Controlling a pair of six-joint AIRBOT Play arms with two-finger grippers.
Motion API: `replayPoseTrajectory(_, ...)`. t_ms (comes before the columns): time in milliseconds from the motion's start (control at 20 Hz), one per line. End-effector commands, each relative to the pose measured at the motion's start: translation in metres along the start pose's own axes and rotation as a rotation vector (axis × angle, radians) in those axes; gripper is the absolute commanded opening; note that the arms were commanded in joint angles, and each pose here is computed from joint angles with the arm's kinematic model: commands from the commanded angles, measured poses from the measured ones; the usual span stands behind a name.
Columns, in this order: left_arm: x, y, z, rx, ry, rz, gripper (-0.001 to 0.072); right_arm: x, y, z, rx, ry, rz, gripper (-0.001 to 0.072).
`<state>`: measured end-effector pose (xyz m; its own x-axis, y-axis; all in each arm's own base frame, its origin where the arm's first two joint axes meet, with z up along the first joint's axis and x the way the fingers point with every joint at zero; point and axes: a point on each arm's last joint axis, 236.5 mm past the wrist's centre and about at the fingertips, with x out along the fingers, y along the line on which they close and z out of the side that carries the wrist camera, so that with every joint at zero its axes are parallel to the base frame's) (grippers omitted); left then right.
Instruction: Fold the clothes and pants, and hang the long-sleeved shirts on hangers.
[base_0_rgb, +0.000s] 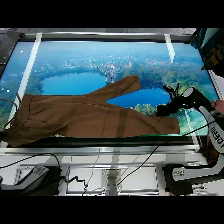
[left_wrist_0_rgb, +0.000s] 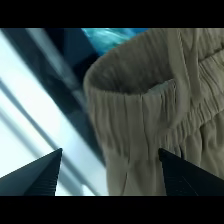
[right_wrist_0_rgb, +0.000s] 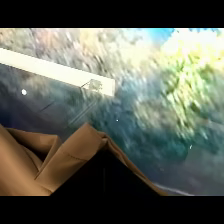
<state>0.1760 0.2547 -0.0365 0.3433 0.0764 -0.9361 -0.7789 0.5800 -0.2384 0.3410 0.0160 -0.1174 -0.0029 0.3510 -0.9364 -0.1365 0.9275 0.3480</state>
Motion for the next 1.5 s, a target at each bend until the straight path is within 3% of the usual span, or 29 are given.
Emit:
replayPoseTrajectory(0,0.028,-0.015,0.018,-0.01,-0.035,-0.142,0.0662,0.0,0.002,-0.001,0.007,0.003,0.005,0.0015)
replayPoseTrajectory(100,0.043,-0.029,0.04,-0.047,-0.102,-0.209,0.0658,0.0,0.001,0.001,0.028,-0.002,0.002,0.0016)
replayPoseTrajectory(150,0.052,-0.037,0.043,-0.047,-0.107,-0.236,0.055,0.0,0.001,0.003,0.035,-0.01,0.001,0.0015)
replayPoseTrajectory(250,0.068,-0.067,0.043,0.008,-0.091,-0.318,0.0033,-0.009,0.0,0.015,0.042,-0.042,-0.009,0.0015)
replayPoseTrajectory(400,0.049,-0.145,0.071,0.101,-0.218,-0.523,0.0028,-0.047,-0.002,0.06,0.01,-0.164,-0.049,0.0015)
replayPoseTrajectory(600,-0.056,-0.248,0.147,0.177,-0.515,-0.795,0.0027,-0.149,-0.006,0.147,-0.08,-0.464,-0.188,0.0015)
replayPoseTrajectory(850,-0.171,-0.315,0.177,0.378,-0.735,-0.876,0.0027,-0.26,0.006,0.205,-0.116,-0.761,-0.296,0.0014)
replayPoseTrajectory(950,-0.16,-0.297,0.173,0.377,-0.687,-0.78,0.0027,-0.262,0.006,0.203,-0.12,-0.753,-0.303,0.0014)
replayPoseTrajectory(1200,-0.049,-0.176,0.129,0.512,-0.326,-0.213,0.0027,-0.215,0.009,0.15,-0.101,-0.48,-0.222,0.0014)
replayPoseTrajectory(1450,-0.007,-0.144,0.105,0.509,-0.249,-0.128,0.0028,-0.12,0.008,0.038,0.023,-0.114,-0.09,0.0013)
